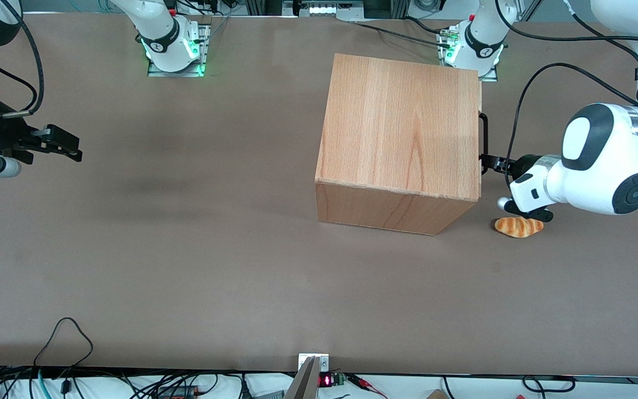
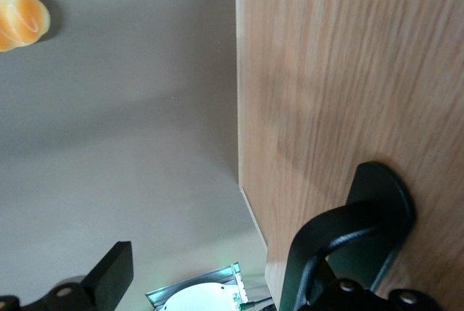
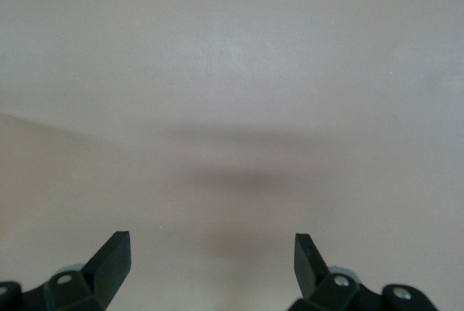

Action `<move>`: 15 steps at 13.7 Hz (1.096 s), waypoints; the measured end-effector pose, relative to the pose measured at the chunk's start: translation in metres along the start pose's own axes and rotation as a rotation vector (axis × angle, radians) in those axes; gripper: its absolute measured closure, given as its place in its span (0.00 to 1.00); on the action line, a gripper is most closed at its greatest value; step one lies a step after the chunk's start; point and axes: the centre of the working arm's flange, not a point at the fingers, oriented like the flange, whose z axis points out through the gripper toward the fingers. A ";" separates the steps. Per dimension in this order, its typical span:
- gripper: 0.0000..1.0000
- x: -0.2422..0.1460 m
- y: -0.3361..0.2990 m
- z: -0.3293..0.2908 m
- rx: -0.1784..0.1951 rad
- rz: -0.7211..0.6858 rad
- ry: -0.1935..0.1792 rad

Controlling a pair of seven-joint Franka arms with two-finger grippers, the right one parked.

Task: Open top drawer with left arm
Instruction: 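Pull the handle with the left gripper, sliding the drawer outward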

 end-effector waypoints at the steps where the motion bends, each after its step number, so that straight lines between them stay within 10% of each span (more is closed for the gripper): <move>1: 0.00 -0.001 -0.006 -0.002 0.005 -0.006 0.003; 15: 0.00 -0.019 -0.085 -0.023 0.028 -0.104 0.031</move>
